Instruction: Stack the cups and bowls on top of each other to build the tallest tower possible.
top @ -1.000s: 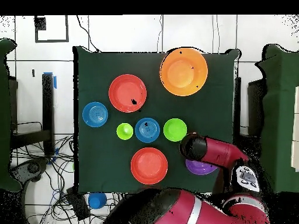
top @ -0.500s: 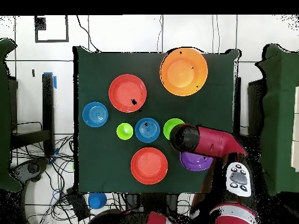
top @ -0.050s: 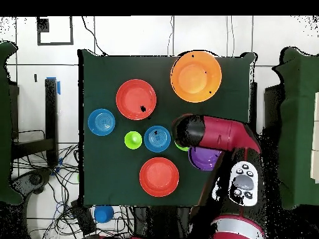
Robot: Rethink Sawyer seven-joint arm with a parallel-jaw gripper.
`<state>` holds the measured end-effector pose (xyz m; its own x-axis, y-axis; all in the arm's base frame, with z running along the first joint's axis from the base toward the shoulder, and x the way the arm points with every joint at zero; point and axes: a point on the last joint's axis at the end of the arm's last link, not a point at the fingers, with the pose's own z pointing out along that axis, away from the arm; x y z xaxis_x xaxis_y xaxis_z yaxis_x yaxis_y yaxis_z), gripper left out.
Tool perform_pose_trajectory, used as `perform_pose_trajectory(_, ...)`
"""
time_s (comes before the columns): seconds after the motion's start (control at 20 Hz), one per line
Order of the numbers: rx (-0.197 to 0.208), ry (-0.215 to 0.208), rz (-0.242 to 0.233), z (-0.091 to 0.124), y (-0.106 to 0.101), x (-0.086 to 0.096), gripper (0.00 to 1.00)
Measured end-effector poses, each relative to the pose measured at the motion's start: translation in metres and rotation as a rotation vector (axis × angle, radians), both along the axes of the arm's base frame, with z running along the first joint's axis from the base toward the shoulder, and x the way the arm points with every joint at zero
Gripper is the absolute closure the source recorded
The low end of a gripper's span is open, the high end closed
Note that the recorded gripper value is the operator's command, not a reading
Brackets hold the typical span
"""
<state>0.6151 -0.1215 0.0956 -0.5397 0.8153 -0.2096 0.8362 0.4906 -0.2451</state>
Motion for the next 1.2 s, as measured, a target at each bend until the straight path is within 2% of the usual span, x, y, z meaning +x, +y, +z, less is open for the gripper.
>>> perform_pose_trajectory(0.4,-0.042,-0.055,0.034,0.042,0.009,0.065,1.0)
perform_pose_trajectory(0.5,-0.057,-0.076,0.041,0.059,0.012,0.09,1.0)
perform_pose_trajectory(0.7,-0.073,-0.101,0.048,0.077,0.014,0.12,1.0)
perform_pose_trajectory(0.8,-0.084,-0.12,0.053,0.09,0.017,0.146,1.0)
perform_pose_trajectory(0.95,-0.096,-0.145,0.064,0.099,0.02,0.169,1.0)
perform_pose_trajectory(1.05,-0.101,-0.159,0.071,0.102,0.022,0.177,1.0)
perform_pose_trajectory(1.2,-0.116,-0.202,0.097,0.105,0.032,0.2,1.0)
